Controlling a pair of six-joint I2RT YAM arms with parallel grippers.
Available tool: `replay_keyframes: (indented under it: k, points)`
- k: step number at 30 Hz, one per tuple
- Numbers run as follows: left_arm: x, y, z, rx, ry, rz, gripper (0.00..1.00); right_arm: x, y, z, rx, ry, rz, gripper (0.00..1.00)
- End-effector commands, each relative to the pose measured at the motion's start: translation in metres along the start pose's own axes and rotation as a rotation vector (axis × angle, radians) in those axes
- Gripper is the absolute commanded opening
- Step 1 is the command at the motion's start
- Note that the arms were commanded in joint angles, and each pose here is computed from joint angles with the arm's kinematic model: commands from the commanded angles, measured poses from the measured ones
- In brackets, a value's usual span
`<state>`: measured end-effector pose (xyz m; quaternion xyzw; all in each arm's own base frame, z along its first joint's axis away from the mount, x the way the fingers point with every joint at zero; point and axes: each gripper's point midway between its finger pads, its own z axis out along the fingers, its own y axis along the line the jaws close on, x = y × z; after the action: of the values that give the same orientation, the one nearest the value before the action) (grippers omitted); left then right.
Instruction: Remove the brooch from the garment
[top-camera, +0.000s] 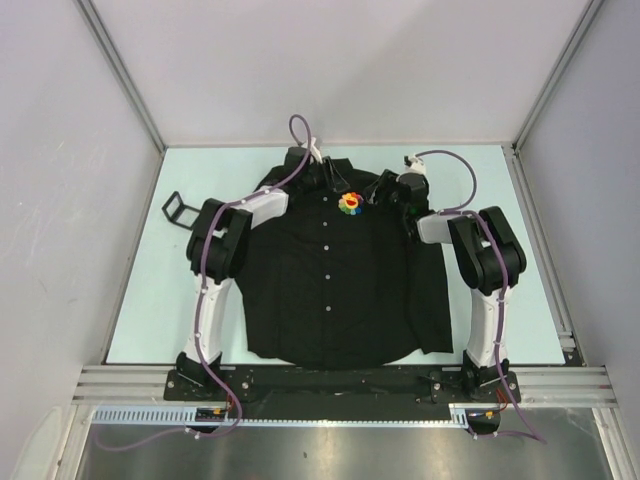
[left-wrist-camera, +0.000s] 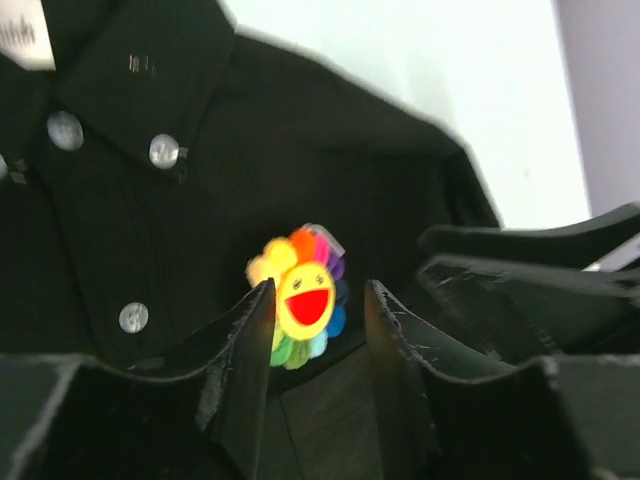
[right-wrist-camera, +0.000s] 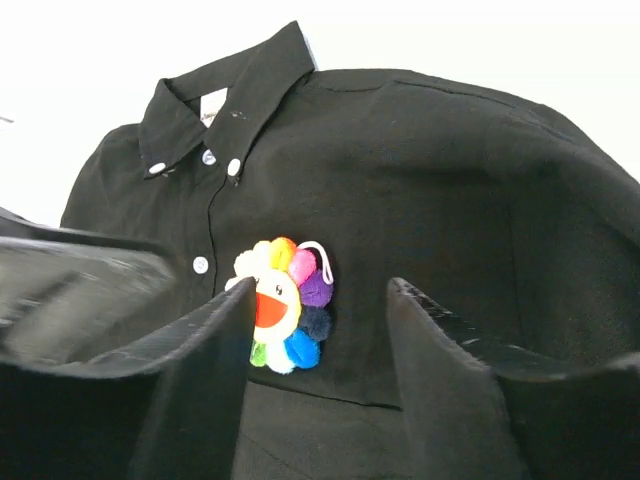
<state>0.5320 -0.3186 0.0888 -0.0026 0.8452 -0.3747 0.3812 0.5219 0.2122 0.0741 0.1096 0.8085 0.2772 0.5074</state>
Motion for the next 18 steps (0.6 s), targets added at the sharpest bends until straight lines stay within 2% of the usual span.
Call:
replay_keyframes:
  k: [1,4,8,14,16,18]
  points:
    - [-0.012,0.002,0.003,-0.011,-0.018,0.014,0.44,-0.013,0.014,0.008,-0.046,-0.043,-0.030,0.54]
    - [0.000,0.012,0.006,-0.043,0.015,-0.021,0.44,-0.006,0.018,0.011,-0.061,-0.029,-0.025,0.45]
    - [0.010,0.017,0.009,-0.052,0.051,-0.050,0.51,0.002,0.028,0.013,-0.073,-0.032,-0.029,0.35]
    - [0.013,0.022,0.011,-0.069,0.060,-0.048,0.55,0.009,0.028,0.017,-0.055,-0.032,-0.031,0.27]
    - [0.015,0.021,0.016,-0.059,0.081,-0.054,0.55,0.010,0.026,0.018,-0.048,-0.026,-0.018,0.24]
    - [0.021,0.025,0.023,-0.056,0.100,-0.064,0.50,0.012,0.026,0.019,-0.047,-0.023,-0.015,0.22]
